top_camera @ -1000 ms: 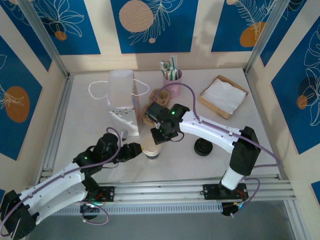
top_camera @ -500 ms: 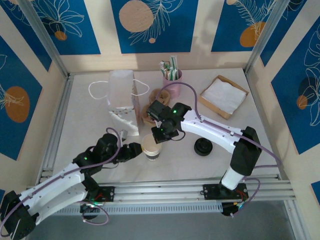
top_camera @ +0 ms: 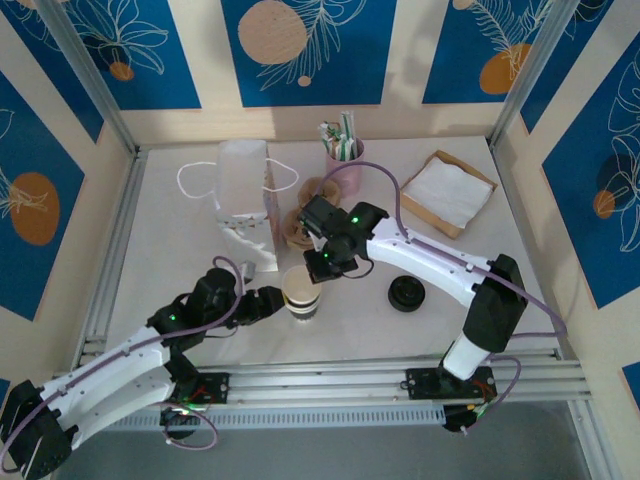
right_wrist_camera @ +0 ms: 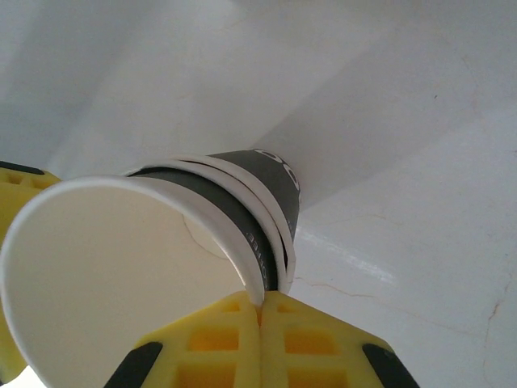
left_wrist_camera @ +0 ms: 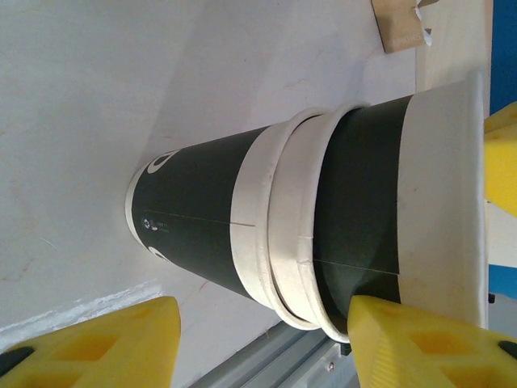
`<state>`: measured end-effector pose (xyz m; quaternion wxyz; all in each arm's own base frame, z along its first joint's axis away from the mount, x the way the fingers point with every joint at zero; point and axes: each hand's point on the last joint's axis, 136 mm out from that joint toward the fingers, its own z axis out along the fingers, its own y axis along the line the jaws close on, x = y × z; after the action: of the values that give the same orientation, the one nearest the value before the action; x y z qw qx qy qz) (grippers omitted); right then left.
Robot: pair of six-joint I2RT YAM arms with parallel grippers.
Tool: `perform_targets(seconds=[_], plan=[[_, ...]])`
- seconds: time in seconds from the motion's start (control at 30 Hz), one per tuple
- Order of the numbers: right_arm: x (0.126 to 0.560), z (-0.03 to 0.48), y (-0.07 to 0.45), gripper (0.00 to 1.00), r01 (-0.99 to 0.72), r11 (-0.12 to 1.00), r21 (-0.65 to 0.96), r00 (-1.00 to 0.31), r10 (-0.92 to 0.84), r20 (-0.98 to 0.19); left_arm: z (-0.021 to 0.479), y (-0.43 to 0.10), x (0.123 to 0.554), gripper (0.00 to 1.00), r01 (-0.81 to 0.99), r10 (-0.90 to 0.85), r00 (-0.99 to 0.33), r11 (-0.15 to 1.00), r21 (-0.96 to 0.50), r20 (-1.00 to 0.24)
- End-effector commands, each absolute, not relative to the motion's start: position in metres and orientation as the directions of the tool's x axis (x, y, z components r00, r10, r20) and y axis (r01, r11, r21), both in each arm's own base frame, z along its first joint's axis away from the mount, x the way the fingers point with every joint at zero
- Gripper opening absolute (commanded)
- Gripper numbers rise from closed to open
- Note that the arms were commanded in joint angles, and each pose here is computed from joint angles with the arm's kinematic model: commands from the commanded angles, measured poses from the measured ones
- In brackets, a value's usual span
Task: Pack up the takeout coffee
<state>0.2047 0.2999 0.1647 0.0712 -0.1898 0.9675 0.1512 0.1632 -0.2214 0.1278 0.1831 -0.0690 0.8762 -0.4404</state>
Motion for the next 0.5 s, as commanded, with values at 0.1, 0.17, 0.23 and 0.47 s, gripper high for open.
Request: perform_targets(seconds=[0.1, 0.17, 0.23, 0.47], plan=[[0.201, 0.200, 0.305, 0.00, -0.395, 0.853, 0.342, -0.913, -0.324, -0.247, 0.129, -0.220, 0.162, 0.58, 0.063, -0.278, -0.918, 0.604, -0.795, -0.284], [0.201, 0.210, 0.304, 0.00, -0.400, 0.847, 0.350, -0.910, -0.320, -0.265, 0.128, -0.219, 0.162, 0.58, 0.061, -0.281, -0.916, 0.606, -0.793, -0.285], [0.201, 0.222, 0.303, 0.00, -0.406, 0.842, 0.356, -0.905, -0.316, -0.287, 0.129, -0.219, 0.163, 0.58, 0.062, -0.282, -0.916, 0.606, -0.793, -0.287], [0.200, 0.262, 0.288, 0.00, -0.420, 0.825, 0.377, -0.887, -0.285, -0.364, 0.132, -0.218, 0.163, 0.58, 0.066, -0.282, -0.913, 0.613, -0.788, -0.295]])
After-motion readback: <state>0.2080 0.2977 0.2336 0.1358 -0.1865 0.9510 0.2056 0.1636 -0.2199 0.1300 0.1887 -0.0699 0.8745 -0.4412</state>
